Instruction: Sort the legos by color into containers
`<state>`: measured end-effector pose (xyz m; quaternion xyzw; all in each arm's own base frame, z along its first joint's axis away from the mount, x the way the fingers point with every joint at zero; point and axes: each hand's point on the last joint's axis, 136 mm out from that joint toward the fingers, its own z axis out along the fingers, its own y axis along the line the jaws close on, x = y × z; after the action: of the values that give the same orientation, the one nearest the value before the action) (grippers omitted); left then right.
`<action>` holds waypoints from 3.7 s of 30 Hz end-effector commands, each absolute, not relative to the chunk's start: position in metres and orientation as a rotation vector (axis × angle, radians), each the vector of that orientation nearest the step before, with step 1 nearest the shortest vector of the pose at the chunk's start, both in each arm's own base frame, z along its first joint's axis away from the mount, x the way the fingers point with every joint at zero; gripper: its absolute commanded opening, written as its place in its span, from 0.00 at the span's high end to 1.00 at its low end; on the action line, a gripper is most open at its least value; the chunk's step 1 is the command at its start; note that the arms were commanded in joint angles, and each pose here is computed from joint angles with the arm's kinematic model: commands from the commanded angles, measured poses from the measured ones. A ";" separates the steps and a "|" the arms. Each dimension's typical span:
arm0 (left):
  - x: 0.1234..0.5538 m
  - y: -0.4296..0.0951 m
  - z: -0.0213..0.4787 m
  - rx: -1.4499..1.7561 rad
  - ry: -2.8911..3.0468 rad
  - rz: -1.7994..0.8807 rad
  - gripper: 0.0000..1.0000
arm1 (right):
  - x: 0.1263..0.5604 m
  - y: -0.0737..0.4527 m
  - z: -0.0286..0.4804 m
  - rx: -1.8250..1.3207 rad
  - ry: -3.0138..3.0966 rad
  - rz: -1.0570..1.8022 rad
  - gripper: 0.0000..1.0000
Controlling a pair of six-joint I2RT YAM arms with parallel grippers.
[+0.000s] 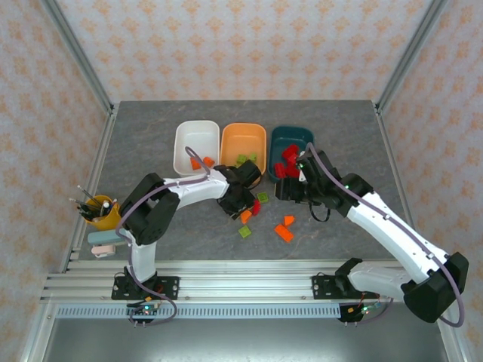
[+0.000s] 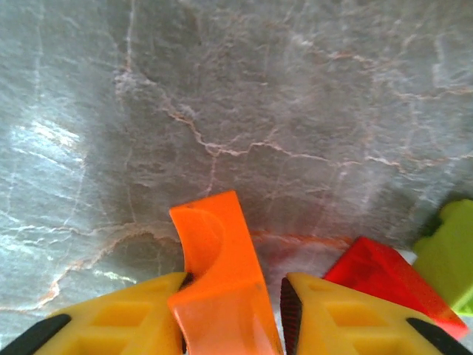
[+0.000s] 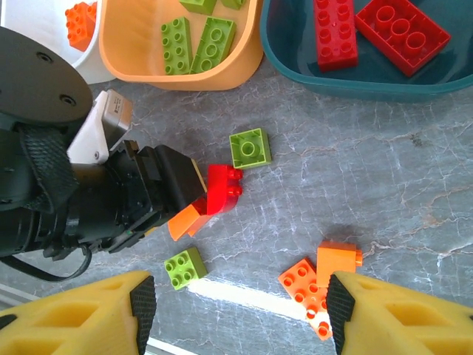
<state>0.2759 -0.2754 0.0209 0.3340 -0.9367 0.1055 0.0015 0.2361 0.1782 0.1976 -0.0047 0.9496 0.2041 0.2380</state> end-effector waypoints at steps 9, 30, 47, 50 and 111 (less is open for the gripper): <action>0.281 -0.258 0.043 1.055 -3.042 0.216 0.79 | 0.238 0.178 0.205 0.009 2.581 0.564 0.36; 0.427 -0.075 0.161 0.807 -3.397 -0.189 0.81 | 0.288 0.278 0.267 -0.015 2.326 1.055 0.36; 0.512 -0.045 0.076 0.602 -3.338 -0.455 0.78 | 0.288 0.268 0.244 0.021 2.432 0.931 0.35; 0.509 -0.045 0.070 0.595 -3.321 -0.462 0.73 | 0.284 0.262 0.233 0.019 2.471 0.893 0.35; 0.189 -0.127 0.195 0.785 -3.383 1.093 0.20 | 0.249 0.314 0.105 -0.531 2.841 0.145 0.69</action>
<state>0.1748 -0.1129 0.1794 0.2178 -0.9121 0.2608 -0.2293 0.2084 0.3175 0.0446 -0.2318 0.9710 0.0231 0.0530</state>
